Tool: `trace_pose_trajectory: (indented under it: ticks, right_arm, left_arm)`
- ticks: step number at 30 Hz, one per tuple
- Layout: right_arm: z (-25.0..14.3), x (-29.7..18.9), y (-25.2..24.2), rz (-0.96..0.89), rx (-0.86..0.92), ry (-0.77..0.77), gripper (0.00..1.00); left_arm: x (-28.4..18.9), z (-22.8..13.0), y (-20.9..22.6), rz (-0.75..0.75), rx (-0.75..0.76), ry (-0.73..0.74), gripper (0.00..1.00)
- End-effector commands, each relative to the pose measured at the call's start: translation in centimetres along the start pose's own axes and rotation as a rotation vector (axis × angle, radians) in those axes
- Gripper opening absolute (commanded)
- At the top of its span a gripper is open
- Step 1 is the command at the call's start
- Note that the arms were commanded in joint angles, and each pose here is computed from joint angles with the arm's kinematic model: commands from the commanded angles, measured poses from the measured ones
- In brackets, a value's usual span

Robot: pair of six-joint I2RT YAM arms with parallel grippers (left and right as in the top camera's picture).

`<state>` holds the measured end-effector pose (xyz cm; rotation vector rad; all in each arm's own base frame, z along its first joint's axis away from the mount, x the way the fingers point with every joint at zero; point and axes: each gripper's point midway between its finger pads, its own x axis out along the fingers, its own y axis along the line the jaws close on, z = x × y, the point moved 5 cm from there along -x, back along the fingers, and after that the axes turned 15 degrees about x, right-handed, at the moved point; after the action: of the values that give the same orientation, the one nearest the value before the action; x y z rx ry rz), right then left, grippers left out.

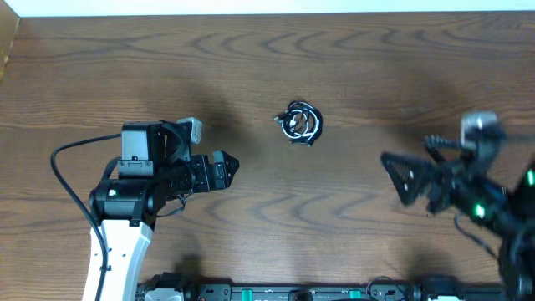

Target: Untangle cables

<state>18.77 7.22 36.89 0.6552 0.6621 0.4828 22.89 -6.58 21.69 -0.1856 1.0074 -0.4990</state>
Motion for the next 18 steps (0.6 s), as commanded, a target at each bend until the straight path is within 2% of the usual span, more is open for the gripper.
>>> trace_pose_trajectory:
  ticks: [1, 4, 8, 13, 15, 18]
  right_arm:
    - [0.4, 1.5, 0.0, 0.041, 0.097, 0.098, 0.99]
    - [0.0, 3.0, -0.6, 0.060, 0.223, 0.200, 0.99]
    - [-0.9, 5.2, -0.5, 0.111, 0.180, 0.322, 0.99]
    - [-2.9, 8.0, -1.0, -0.035, 0.129, 0.394, 0.99]
    - [-3.5, 9.0, -1.4, -0.129, 0.119, 0.394, 0.99]
    - [-4.2, 10.2, -1.4, -0.175, 0.103, 0.420, 0.99]
  left_arm:
    - [-0.3, 0.0, -0.3, -0.021, -0.055, 0.008, 0.97]
    - [-0.3, -0.9, -0.5, -0.028, -0.177, 0.051, 0.98]
    - [-0.3, -0.4, -0.5, -0.029, -0.234, 0.027, 0.98]
    - [-0.5, 0.5, -1.4, -0.103, -0.218, 0.003, 0.98]
    - [-0.9, 1.1, -1.6, -0.104, -0.201, 0.003, 0.98]
    - [-1.8, 2.4, -1.9, -0.096, -0.151, 0.010, 0.98]
